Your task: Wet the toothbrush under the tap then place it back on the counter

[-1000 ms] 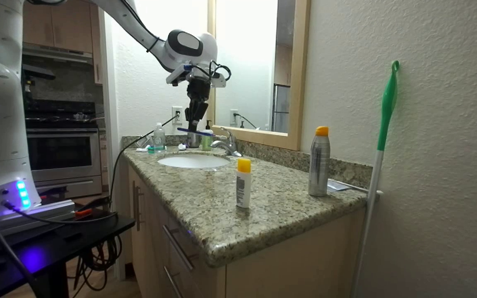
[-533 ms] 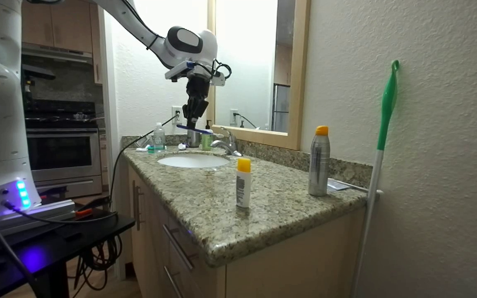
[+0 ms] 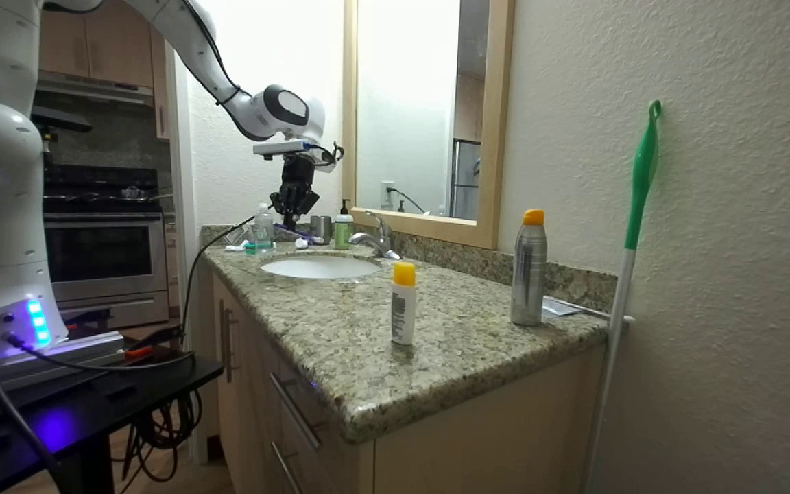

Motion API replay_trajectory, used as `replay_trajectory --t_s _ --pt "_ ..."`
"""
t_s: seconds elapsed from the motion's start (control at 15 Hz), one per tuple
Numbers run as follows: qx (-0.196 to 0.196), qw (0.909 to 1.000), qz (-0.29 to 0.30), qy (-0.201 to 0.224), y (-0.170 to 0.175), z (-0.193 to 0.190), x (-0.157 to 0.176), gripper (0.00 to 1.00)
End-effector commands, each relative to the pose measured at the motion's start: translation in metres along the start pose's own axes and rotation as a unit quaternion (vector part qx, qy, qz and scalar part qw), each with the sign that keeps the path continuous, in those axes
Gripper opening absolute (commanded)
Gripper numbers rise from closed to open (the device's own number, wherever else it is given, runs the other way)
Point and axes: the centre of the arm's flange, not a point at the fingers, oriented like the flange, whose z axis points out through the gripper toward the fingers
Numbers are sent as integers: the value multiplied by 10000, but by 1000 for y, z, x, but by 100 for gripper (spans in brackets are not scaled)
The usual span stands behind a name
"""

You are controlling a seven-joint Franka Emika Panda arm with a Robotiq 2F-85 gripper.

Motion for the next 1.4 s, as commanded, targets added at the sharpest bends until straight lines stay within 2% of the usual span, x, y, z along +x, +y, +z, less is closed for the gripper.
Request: replay_trajectory --t_s 0.0,0.07,0.13,0.2,0.27,0.47,0.6,0.73,0.8,0.87,0.93,1.07,1.13,1.2,1.33 --pt "-19 9998 -179 -30 -8 2 6 10" --pt "-25 9996 -275 -57 -13 4 10 10" --pt "-23 9995 -316 -68 -13 5 10 3" --pt "-104 9986 -506 -68 -5 4 5 3" --pt "-34 9946 -1015 -210 5 3 15 3" --pt "253 9828 -1830 -7 60 -5 54 3" --pt "457 9720 -2301 151 84 -3 76 3" --pt "817 9614 -2626 30 100 7 106 3" --pt "1014 9589 -2642 -189 96 18 115 3" --pt "1196 9591 -2525 -448 83 27 119 3" --pt "893 9640 -2503 -110 74 31 76 10" --pt "1064 9600 -2562 -381 69 44 96 10" --pt "1081 9591 -2581 -435 67 47 102 3" --pt "1067 9637 -2436 -242 66 46 99 3" --pt "1284 9710 -2013 114 65 46 107 3"
